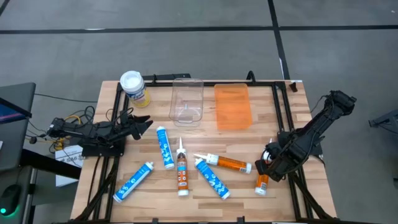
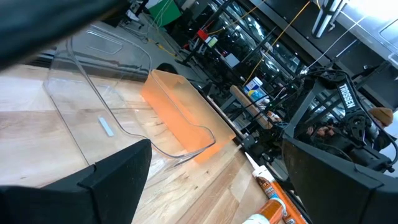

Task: Pick & place silicon tubes, Sealant and Lysol wipes
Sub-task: Put the right orange sealant into the orange bin

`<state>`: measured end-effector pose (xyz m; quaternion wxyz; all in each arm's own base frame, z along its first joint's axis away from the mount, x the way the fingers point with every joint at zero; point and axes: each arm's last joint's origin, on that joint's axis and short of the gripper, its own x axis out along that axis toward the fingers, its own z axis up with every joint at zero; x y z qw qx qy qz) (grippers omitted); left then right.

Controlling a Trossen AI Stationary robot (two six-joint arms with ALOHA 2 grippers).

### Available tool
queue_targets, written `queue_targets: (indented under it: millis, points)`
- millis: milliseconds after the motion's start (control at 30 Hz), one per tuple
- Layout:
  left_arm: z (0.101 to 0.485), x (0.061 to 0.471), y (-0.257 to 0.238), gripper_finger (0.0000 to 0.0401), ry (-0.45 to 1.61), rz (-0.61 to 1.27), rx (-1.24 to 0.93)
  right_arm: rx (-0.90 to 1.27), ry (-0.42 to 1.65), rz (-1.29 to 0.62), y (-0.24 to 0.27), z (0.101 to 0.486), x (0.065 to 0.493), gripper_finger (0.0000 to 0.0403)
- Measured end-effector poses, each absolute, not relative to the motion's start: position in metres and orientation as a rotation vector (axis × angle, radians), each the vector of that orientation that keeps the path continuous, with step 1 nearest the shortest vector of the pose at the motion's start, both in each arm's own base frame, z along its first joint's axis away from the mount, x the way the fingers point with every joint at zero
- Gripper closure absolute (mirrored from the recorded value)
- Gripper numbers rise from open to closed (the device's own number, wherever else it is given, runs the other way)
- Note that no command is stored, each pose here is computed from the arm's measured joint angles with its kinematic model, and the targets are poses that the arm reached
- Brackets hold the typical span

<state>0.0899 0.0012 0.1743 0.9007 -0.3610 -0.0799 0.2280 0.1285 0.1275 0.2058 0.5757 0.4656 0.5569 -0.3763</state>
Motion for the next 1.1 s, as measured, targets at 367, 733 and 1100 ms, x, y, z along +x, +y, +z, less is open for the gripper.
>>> queue_targets:
  millis: [367,733,1100]
  points:
    - [0.174,0.09,0.001,0.0046,-0.167,0.472,-0.753,1.144,1.187,-1.073,0.12,0.202,0.125,0.0046]
    - [0.175,0.09,0.001,0.0046,-0.169,0.471,-0.753,1.194,1.141,-1.176,0.111,0.161,0.119,0.0083]
    - [0.174,0.09,0.001,0.0046,-0.168,0.471,-0.75,1.203,1.154,-1.235,0.115,0.13,0.133,0.0105]
